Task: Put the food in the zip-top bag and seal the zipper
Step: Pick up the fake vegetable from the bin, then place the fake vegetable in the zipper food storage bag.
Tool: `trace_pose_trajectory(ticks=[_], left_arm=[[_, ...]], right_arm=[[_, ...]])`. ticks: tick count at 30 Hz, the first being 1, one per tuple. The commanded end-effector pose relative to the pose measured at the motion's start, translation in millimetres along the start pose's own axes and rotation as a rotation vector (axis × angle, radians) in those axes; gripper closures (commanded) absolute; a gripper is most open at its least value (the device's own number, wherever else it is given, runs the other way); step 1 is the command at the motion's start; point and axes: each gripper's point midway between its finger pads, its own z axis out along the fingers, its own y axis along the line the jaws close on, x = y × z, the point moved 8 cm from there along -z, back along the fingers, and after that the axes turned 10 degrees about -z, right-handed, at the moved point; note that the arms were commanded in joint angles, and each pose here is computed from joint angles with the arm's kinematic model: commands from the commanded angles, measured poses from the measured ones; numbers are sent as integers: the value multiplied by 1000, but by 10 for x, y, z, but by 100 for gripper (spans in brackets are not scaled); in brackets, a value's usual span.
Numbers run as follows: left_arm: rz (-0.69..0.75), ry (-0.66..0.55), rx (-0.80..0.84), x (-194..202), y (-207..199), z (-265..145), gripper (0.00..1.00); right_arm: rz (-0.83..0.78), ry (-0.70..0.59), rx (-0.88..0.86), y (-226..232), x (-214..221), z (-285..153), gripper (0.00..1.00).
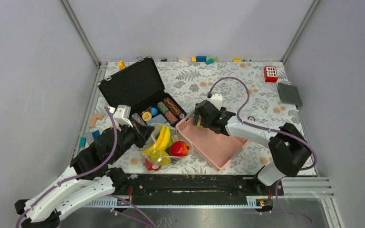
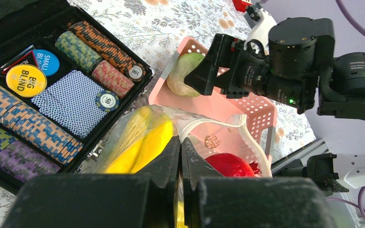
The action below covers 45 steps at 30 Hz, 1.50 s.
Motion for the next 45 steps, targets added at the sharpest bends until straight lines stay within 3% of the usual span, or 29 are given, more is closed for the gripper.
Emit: trace_pose_trajectory(ticks=[1,4,7,13,19,30,35,38,45], left_arm=[[-4,-33,7,-69,-47,6,100],[-7,-33,4,-67,-45,10,100],[-7,-26,1,-57,-47,24,100],[-12,-19,-2,-54,-60,40,100],[-13,-17,8,-60,-75,33,100],[-11,-24,20,-80,-96,26,100],[-6,-19,24,-79,-114,52,100],[-4,-11,29,-81,-134,63,100],[-11,-4,45,-90,-165,50,100]], right_arm=[[94,-62,27,46,-164,161,7],[119,-46,40,-27,-122,271,13],[135,-42,46,-133,-129,346,26],[138,-121,-16,-214,-241,332,71],[78,-149,-135,-184,-389,35,98],[-54,-252,-443,-368,-489,-1030,100],[-121,-333,-875,-201,-553,-1689,100],[-186,-303,-1166,-33,-522,-2037,100],[-377,-208,-1402,424,-321,-2350,100]])
